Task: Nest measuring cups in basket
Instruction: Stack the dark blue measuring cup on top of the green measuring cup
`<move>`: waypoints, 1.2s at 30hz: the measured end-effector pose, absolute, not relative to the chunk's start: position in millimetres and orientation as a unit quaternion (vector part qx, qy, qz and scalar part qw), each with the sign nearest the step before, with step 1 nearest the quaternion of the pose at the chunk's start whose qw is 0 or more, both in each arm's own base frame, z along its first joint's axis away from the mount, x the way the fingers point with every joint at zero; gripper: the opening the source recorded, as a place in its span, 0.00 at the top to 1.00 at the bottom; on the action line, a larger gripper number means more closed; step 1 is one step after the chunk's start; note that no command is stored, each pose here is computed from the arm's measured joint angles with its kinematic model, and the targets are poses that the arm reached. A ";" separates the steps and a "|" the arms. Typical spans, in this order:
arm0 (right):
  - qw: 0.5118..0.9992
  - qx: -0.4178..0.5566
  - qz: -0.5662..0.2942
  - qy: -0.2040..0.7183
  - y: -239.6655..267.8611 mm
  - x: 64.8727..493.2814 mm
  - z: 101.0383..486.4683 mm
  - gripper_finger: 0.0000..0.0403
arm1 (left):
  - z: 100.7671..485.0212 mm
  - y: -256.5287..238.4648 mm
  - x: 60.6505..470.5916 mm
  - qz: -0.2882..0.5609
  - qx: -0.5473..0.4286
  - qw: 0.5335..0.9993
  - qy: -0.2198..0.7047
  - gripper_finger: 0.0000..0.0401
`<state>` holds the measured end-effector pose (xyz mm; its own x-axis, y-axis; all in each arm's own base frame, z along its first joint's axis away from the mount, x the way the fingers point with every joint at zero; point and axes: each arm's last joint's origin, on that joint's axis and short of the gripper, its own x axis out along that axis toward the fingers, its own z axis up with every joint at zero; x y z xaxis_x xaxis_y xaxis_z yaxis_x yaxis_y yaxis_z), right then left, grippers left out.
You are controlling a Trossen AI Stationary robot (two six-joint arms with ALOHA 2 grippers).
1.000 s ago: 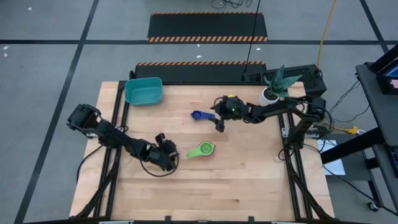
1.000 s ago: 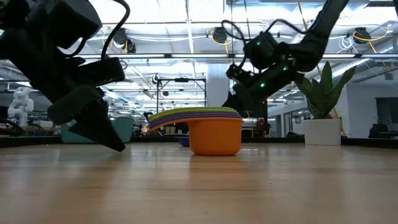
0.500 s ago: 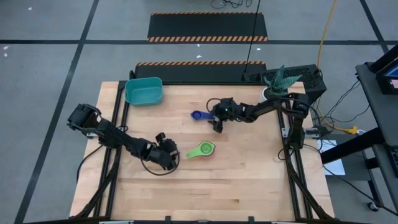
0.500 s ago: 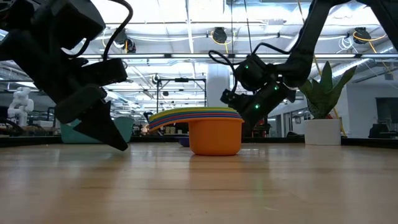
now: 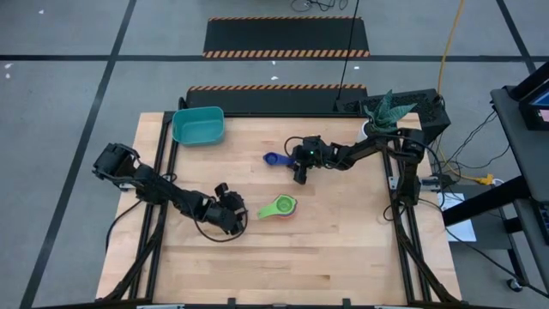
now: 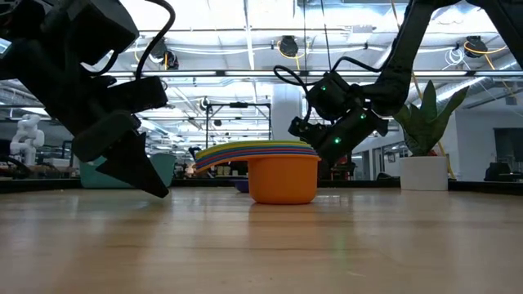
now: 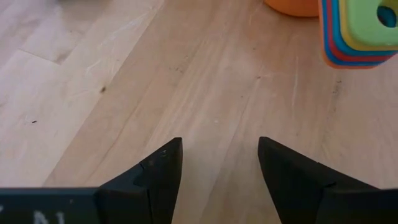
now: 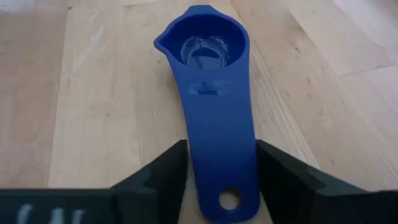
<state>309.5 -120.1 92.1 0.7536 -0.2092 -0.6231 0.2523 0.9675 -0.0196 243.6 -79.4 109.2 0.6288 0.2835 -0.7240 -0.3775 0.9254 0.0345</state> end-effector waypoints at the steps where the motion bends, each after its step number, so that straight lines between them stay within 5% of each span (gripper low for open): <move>1: 0.936 0.033 -0.123 0.329 -120.2 309.4 92.0 0.61 | 109.2 -79.4 243.6 0.184 -0.061 0.900 0.390 0.47; 6: 0.935 0.034 -0.123 0.332 -120.1 309.1 91.6 0.69 | 110.0 -79.8 244.6 0.182 -0.064 0.903 0.384 0.47; 20: 0.938 0.041 -0.103 0.328 -118.5 307.9 97.2 0.68 | 111.3 -77.8 247.1 0.184 -0.068 0.906 0.376 0.47; 36: 0.939 0.056 -0.095 0.325 -101.0 287.9 161.9 0.67 | 112.6 -76.1 249.1 0.190 -0.073 0.909 0.365 0.47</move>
